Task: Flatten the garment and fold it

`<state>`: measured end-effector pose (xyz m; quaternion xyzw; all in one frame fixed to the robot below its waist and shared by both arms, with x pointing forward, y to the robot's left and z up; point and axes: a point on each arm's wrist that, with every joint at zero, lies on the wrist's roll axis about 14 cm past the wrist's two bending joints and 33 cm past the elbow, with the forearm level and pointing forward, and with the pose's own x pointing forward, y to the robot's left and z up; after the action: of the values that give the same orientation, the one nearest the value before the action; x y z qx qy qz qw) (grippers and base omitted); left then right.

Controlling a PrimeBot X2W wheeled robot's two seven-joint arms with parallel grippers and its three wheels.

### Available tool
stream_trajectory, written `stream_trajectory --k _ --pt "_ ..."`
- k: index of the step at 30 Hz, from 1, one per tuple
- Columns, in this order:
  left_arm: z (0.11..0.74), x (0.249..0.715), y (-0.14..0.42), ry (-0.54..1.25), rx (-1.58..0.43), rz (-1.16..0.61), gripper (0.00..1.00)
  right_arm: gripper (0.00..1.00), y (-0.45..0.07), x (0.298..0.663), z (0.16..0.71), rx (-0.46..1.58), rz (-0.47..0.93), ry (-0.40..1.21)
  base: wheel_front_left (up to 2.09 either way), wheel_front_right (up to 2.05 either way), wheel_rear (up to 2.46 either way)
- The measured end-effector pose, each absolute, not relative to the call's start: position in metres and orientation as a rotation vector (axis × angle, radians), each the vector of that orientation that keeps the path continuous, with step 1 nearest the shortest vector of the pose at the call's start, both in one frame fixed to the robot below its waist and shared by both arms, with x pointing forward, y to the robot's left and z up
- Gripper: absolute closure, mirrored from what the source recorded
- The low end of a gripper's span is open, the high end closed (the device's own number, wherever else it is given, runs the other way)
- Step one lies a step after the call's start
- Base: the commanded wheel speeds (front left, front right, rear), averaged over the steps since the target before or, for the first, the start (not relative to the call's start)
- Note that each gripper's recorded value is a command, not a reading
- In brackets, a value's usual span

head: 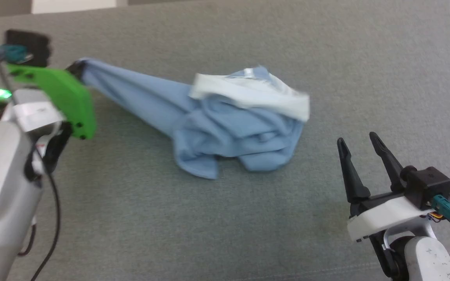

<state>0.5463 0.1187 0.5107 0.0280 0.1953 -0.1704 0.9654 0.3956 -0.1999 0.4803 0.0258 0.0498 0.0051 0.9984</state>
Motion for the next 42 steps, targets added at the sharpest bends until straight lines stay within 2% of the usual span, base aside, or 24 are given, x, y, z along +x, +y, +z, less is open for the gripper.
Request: stream_trajectory --k 4,5,6,11,19,28,35,42 --pt "0.506 0.532 0.171 0.410 0.063 -0.190 1.00 0.00 -0.190 0.398 0.489 0.058 0.042 0.078 0.00 0.00 0.00" --pt "0.504 0.528 0.183 0.409 0.072 -0.153 0.54 0.00 -0.187 0.399 0.491 0.059 0.049 0.072 0.00 0.00 0.00" --pt "0.503 0.524 0.193 0.408 0.076 -0.122 0.00 0.00 -0.185 0.399 0.493 0.060 0.054 0.068 0.00 0.00 0.00" --pt "0.500 0.506 0.196 0.392 0.068 -0.110 0.00 0.00 -0.178 0.399 0.497 0.065 0.076 0.059 0.00 0.00 0.00" --pt "0.560 0.491 0.169 0.058 0.040 -0.198 0.00 0.00 -0.171 0.397 0.507 0.069 0.098 0.036 0.00 0.00 0.00" --pt "0.557 0.437 0.155 -0.067 0.083 -0.270 0.00 0.00 -0.159 0.393 0.513 0.069 0.134 0.034 0.00 0.00 0.00" --pt "0.525 0.403 0.158 0.013 0.092 -0.247 0.00 0.00 -0.136 0.394 0.499 0.017 0.241 0.150 0.00 0.00 0.00" --pt "0.520 0.397 0.169 0.029 0.077 -0.195 0.00 0.00 -0.111 0.416 0.471 -0.031 0.402 0.437 0.00 0.00 0.00"
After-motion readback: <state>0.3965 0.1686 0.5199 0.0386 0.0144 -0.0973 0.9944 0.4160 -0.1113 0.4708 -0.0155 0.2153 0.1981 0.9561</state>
